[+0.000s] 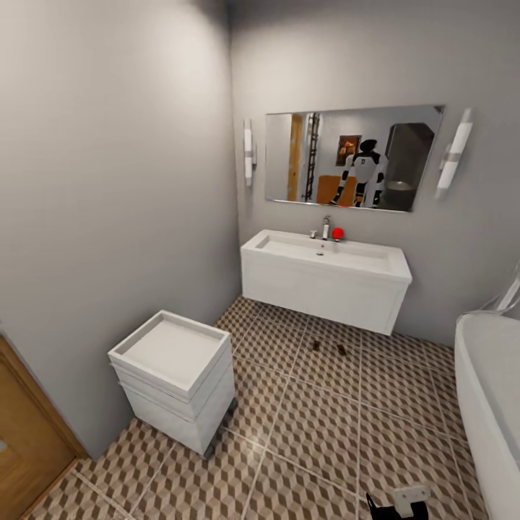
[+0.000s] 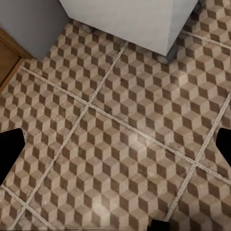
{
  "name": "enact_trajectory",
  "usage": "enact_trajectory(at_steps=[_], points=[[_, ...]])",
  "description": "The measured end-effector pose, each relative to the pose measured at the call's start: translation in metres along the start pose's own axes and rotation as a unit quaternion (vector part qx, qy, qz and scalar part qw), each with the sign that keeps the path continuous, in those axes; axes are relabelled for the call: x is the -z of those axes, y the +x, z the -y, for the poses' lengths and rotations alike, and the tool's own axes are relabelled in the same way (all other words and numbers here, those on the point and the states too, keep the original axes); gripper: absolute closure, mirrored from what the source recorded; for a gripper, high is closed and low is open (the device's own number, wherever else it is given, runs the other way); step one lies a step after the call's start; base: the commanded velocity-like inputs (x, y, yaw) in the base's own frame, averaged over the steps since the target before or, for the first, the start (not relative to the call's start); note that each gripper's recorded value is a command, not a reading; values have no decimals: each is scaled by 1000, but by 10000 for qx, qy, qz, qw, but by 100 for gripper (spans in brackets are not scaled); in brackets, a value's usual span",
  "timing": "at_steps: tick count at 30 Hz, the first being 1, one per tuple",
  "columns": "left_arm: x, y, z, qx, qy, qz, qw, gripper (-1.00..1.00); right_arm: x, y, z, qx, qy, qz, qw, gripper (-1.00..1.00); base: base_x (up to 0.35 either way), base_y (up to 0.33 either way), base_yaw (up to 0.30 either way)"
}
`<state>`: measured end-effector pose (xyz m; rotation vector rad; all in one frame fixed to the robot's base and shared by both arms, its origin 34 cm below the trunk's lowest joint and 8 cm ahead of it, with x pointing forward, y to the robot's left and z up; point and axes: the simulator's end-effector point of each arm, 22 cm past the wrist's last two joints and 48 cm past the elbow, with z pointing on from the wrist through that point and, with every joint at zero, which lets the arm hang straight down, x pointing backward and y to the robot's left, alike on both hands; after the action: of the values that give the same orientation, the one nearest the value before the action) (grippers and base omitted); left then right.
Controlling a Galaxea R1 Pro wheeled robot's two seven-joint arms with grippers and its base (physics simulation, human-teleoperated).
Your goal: Take the four mousetraps from the cabinet in the bathroom and place them on the bathroom floor. Make sure all four end up on the same floor surface, and ensure that at least two of them are either under or directly next to the same bathroom sink.
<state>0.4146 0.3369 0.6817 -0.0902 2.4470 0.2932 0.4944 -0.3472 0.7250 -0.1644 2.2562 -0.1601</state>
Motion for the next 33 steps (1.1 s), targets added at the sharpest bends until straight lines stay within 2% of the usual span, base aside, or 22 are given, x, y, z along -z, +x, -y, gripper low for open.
enact_trajectory(at_steps=[33], points=[[0,2,0,-4,0,-18,10000,-100,0,1,-8,-34,-37,-12,10000,-100,0,0,262]])
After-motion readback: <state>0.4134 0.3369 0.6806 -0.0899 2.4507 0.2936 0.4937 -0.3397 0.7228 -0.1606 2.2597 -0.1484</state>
